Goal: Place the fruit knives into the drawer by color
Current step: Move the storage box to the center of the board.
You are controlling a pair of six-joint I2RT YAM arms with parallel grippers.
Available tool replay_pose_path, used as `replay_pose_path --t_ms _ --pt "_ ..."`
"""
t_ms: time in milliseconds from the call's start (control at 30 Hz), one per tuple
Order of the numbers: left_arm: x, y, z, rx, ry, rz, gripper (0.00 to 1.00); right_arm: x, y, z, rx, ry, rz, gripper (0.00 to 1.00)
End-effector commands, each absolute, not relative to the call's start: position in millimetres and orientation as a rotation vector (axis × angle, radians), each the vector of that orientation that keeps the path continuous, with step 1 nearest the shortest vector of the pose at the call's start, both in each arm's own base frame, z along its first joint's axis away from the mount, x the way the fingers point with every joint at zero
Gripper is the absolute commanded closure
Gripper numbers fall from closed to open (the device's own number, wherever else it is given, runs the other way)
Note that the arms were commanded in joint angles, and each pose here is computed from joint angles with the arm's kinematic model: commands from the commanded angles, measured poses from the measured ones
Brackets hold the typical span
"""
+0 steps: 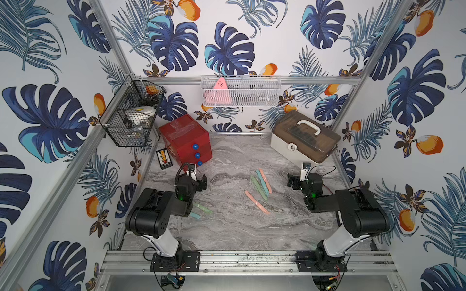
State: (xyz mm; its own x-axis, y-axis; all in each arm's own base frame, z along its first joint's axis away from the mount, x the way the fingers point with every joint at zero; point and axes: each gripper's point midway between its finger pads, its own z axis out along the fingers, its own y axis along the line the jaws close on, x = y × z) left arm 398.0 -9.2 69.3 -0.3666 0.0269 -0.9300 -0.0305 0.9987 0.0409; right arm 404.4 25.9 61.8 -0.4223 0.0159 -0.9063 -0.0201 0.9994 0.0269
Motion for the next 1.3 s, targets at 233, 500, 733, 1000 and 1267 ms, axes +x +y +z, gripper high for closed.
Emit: replay_pose_path --t_ms 233,500,733,1000,1267 --pt "399 -7 77 -0.012 1.912 0.069 0.01 407 27 68 -0.012 1.977 0.038 0.00" --pt "400 -7 78 -0.011 1.909 0.070 0.01 407 27 68 -0.012 1.977 0.037 0.00" --pt "400 -7 78 -0.011 1.909 0.071 0.01 407 27 68 -0.012 1.978 0.037 0.00" --pt "403 -3 82 -0.029 1.926 0.091 0.01 407 31 72 -0.039 1.968 0.034 0.00" --pt "412 8 107 -0.100 2.071 0.176 0.01 396 100 98 -0.352 2.029 -0.039 0.00"
